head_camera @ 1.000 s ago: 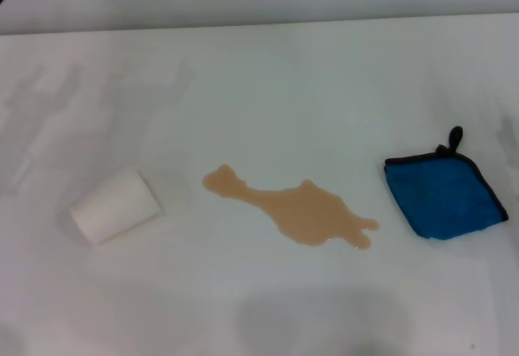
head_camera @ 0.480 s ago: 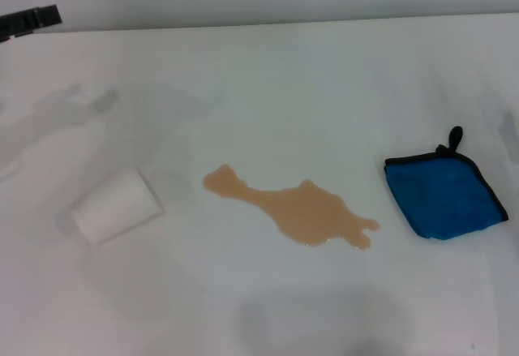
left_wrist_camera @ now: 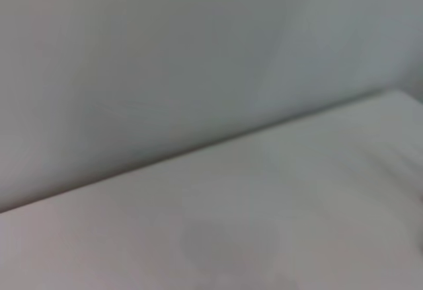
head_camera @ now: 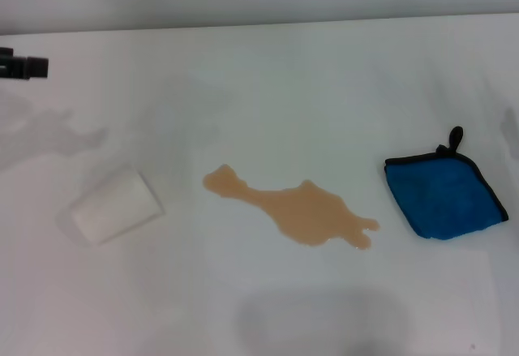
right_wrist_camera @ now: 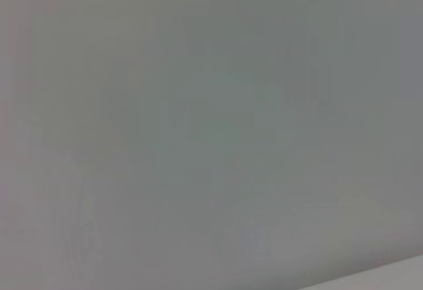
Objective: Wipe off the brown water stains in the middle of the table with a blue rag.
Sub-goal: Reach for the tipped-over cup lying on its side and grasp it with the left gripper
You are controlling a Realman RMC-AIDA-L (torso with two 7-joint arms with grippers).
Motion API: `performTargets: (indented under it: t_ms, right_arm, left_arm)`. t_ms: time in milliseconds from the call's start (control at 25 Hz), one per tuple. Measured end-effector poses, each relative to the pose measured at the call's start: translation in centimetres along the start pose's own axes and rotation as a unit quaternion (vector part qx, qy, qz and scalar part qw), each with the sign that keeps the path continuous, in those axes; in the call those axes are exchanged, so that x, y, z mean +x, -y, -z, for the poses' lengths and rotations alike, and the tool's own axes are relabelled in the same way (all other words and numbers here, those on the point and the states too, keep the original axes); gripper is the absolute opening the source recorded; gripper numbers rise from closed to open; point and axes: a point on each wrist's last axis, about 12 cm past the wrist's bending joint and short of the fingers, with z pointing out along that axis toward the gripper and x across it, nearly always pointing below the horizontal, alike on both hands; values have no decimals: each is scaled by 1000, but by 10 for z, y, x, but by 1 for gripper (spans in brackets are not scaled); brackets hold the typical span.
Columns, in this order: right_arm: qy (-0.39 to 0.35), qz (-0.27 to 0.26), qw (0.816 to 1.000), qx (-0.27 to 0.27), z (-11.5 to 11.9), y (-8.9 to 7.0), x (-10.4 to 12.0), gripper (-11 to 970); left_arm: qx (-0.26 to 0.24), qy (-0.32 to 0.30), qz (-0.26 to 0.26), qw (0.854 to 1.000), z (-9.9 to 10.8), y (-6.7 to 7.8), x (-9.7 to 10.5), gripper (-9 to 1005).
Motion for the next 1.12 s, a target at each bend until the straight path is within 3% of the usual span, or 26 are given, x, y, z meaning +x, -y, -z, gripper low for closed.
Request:
performTargets:
  t_ms: [200, 320, 440, 800, 1120]
  right_arm:
    - [3, 5, 1000, -3, -2, 1, -2, 857]
    - [2, 7, 1000, -3, -2, 1, -2, 857]
    - [0, 8, 1000, 0, -2, 2, -2, 857]
    - [-5, 8, 1000, 3, -2, 3, 0, 856]
    - [-18, 7, 1000, 5, -5, 1, 2, 856]
  left_arm:
    - [22, -80, -55, 995, 4, 15, -8, 824]
    - [17, -163, -89, 982, 0, 22, -9, 825]
    - [5, -204, -115, 972, -3, 24, -12, 826]
    - [29, -209, -164, 964, -25, 37, -13, 823]
    - [7, -254, -177, 951, -54, 45, 0, 821]
